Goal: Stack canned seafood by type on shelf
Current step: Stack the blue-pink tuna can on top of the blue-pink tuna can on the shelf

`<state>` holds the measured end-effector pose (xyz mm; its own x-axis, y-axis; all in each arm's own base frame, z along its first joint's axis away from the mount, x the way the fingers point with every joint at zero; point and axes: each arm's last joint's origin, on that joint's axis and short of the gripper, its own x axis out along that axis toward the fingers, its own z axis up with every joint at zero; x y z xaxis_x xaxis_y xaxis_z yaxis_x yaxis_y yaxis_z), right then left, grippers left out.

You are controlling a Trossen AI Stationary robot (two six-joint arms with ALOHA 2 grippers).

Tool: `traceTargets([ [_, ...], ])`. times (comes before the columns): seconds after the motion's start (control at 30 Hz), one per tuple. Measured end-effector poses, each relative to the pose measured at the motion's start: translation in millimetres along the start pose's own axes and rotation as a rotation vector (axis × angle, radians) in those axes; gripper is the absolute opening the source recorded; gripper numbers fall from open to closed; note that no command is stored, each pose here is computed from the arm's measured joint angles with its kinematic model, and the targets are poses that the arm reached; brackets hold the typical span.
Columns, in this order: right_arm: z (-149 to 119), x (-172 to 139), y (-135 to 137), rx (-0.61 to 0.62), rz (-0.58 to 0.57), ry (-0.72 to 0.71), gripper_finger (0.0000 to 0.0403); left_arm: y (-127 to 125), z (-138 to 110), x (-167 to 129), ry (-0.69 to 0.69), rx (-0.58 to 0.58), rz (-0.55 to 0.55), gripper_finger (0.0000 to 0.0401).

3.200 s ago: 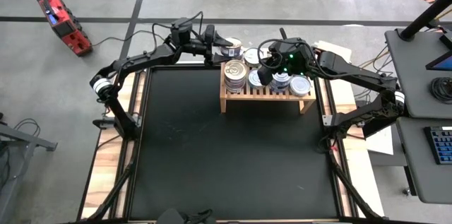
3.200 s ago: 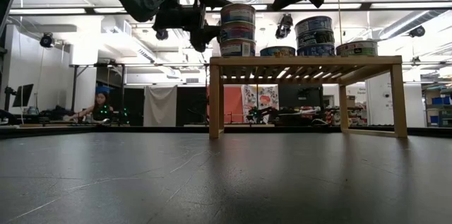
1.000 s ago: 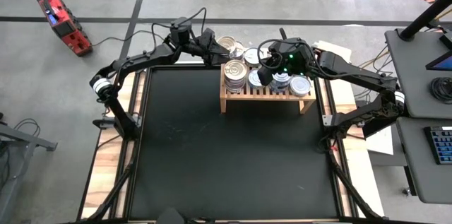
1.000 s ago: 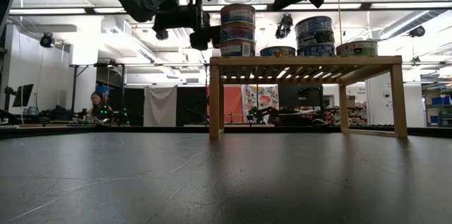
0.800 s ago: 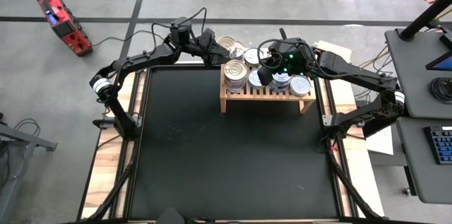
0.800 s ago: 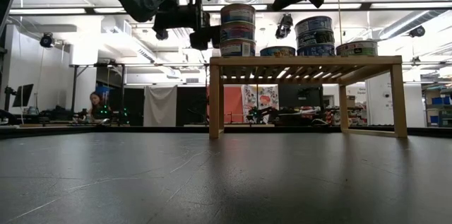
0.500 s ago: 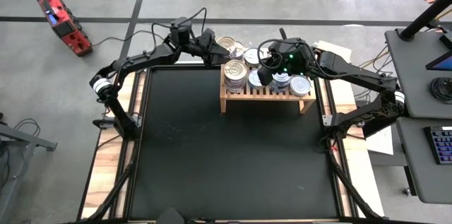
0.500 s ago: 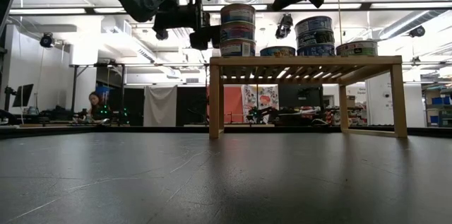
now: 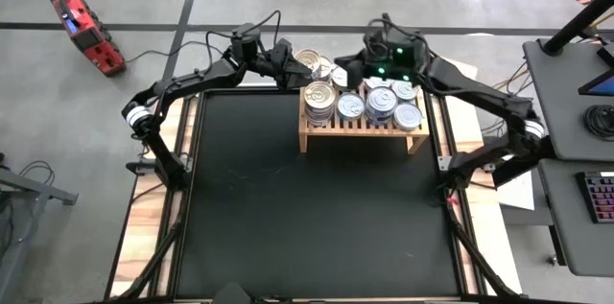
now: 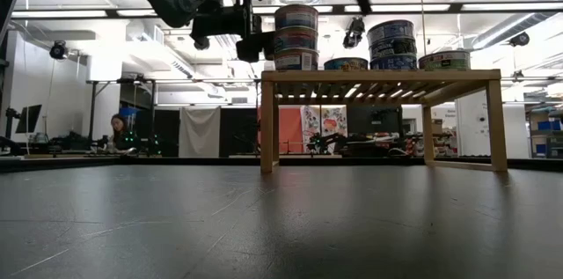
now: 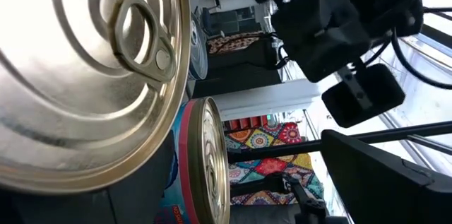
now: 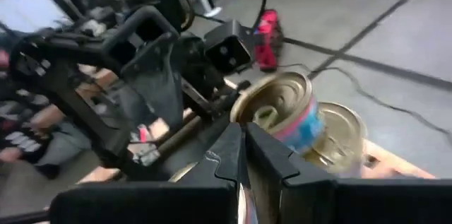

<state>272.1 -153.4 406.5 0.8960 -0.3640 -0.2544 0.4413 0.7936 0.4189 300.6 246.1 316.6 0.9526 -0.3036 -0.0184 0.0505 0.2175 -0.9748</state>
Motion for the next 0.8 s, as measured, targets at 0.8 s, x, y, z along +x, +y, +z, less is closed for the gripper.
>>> traceTargets([
  [0.8, 53.9, 73.8, -24.8, -0.037, -0.103, 0.25, 0.0013, 0.0, 0.1, 0.0, -0.002, 0.0, 0.001, 0.0341],
])
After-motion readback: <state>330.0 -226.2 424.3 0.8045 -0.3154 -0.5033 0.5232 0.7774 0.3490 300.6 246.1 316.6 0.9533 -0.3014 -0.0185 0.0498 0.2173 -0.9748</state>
